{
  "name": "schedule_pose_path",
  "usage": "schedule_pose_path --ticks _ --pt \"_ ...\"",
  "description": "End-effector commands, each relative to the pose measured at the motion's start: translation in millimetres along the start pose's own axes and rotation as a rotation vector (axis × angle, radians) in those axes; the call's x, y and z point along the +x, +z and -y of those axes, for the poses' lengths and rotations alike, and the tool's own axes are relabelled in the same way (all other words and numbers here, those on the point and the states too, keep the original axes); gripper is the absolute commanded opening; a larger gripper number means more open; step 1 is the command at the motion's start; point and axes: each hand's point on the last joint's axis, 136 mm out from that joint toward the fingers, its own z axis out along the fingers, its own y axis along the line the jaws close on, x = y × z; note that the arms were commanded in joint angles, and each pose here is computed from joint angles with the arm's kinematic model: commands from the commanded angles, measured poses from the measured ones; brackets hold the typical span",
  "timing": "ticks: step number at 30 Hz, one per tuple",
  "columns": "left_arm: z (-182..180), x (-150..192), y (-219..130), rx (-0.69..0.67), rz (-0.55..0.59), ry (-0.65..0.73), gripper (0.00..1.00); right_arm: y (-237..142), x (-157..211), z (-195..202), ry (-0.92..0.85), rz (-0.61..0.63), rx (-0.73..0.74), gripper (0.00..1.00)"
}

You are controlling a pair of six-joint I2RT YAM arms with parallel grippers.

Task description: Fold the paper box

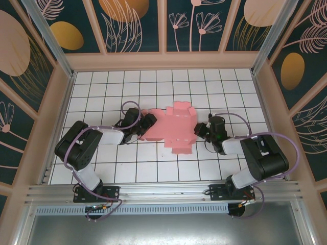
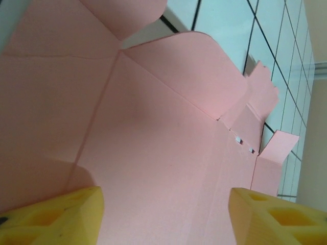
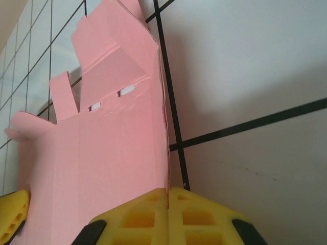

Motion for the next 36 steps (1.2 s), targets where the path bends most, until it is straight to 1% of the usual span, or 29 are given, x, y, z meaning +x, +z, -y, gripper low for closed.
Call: schedule_pose_path --ticks 1,3,4,5,7,11,14,16,20,24,26,28,29,31,34,36 --pt "-36 -4 -13 -0.175 0.044 0.076 0.82 7 -8 11 -0.079 -0.012 0.115 0.0" --pt "-28 -16 -21 -0.185 0.094 0.129 0.9 10 -12 20 -0.122 -0.046 0.214 0.0" --pt "-24 -25 -25 -0.201 0.124 0.169 0.98 12 -14 21 -0.154 -0.063 0.242 0.0" --pt "-26 -32 -29 -0.236 0.145 0.193 0.99 15 -16 23 -0.185 -0.084 0.278 0.0" --pt "-27 -51 -40 -0.266 0.201 0.218 0.99 18 -22 24 -0.276 -0.099 0.377 0.0" --pt "-21 -75 -59 -0.258 0.286 0.246 0.99 21 -33 25 -0.509 -0.107 0.602 0.0" --pt "-20 -80 -64 -0.253 0.3 0.245 0.99 25 -40 25 -0.676 -0.109 0.778 0.0" --pt "-23 -78 -62 -0.251 0.291 0.237 0.99 32 -40 19 -0.759 -0.105 0.85 0.0" --pt "-29 -73 -58 -0.245 0.267 0.214 0.99 41 -43 9 -0.826 -0.076 0.954 0.0" --pt "-29 -72 -58 -0.244 0.264 0.209 0.99 42 -47 3 -0.854 -0.047 1.043 0.0" --pt "-29 -74 -59 -0.245 0.267 0.213 0.99 40 -49 3 -0.846 -0.037 1.054 0.0" --pt "-28 -74 -59 -0.242 0.268 0.219 0.99 41 -51 -1 -0.816 -0.038 1.0 0.0" --pt "-27 -73 -58 -0.236 0.263 0.225 0.99 43 -51 -3 -0.788 -0.04 0.949 0.0" --pt "-21 -72 -57 -0.209 0.254 0.243 0.99 48 -47 -15 -0.751 -0.056 0.784 0.0" --pt "-6 -70 -51 -0.139 0.23 0.287 0.99 49 -45 -35 -0.742 -0.05 0.577 0.0" --pt "7 -70 -46 -0.099 0.211 0.313 0.99 47 -46 -42 -0.749 -0.041 0.477 0.0"
